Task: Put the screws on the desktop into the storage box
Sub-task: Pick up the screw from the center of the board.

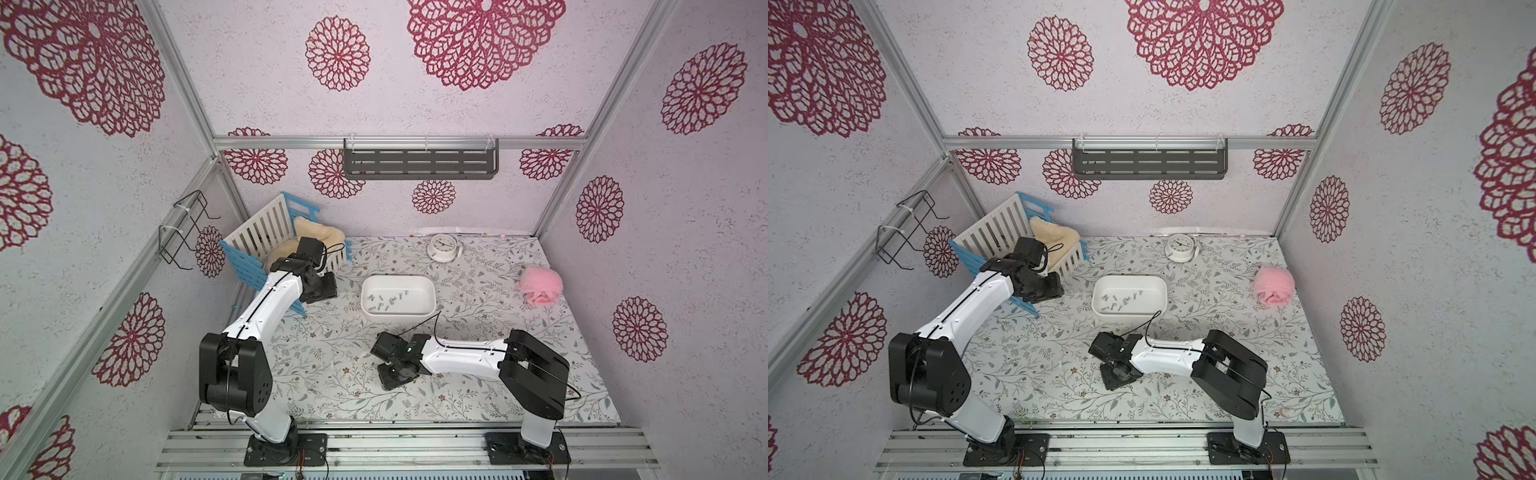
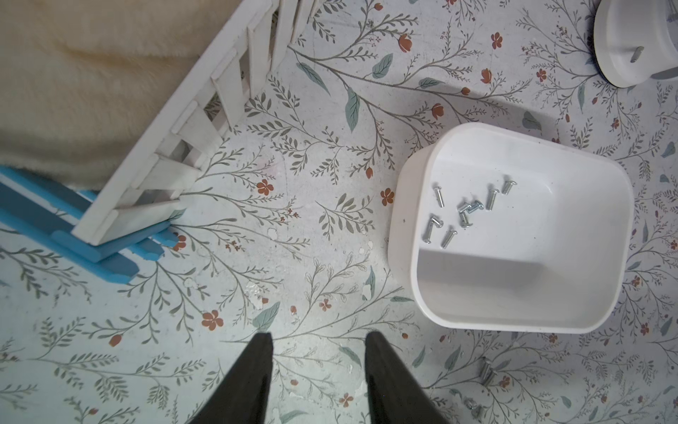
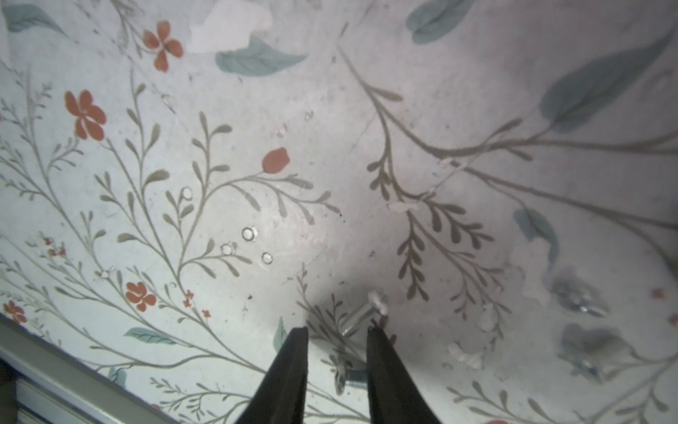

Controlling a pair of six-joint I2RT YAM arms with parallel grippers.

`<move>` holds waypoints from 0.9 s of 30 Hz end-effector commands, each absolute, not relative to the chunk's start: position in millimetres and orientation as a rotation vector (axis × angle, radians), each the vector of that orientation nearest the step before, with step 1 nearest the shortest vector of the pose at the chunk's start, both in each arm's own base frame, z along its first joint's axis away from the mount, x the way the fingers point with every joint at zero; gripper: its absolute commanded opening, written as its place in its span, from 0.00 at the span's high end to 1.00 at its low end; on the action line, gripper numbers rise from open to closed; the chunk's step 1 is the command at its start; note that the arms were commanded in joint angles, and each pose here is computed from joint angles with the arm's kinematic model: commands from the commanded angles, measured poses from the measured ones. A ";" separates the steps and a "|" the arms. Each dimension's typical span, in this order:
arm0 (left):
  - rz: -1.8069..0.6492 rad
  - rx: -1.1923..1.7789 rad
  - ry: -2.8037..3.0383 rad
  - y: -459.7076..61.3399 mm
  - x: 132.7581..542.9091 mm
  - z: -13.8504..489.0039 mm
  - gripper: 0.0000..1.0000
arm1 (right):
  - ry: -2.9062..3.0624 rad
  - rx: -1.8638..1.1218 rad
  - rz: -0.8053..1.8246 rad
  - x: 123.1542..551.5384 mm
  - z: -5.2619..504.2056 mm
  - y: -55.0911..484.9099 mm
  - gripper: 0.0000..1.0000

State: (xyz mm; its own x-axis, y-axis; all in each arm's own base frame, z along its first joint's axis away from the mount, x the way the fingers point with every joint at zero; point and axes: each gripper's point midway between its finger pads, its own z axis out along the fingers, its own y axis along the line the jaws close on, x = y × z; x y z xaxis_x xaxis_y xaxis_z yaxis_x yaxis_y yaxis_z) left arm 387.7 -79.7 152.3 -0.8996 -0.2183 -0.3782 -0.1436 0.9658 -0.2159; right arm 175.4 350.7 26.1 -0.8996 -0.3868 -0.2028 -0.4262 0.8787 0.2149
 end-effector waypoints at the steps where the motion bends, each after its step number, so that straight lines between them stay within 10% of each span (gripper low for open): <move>1: -0.258 -0.273 2.704 -76.9 391.3 147.1 0.53 | 2.947 -0.666 0.310 165.8 14.1 341.6 0.69; 27: -0.272 -0.276 2.716 -78.8 390.1 143.8 0.53 | 2.999 -0.624 0.211 146.5 15.3 313.0 0.68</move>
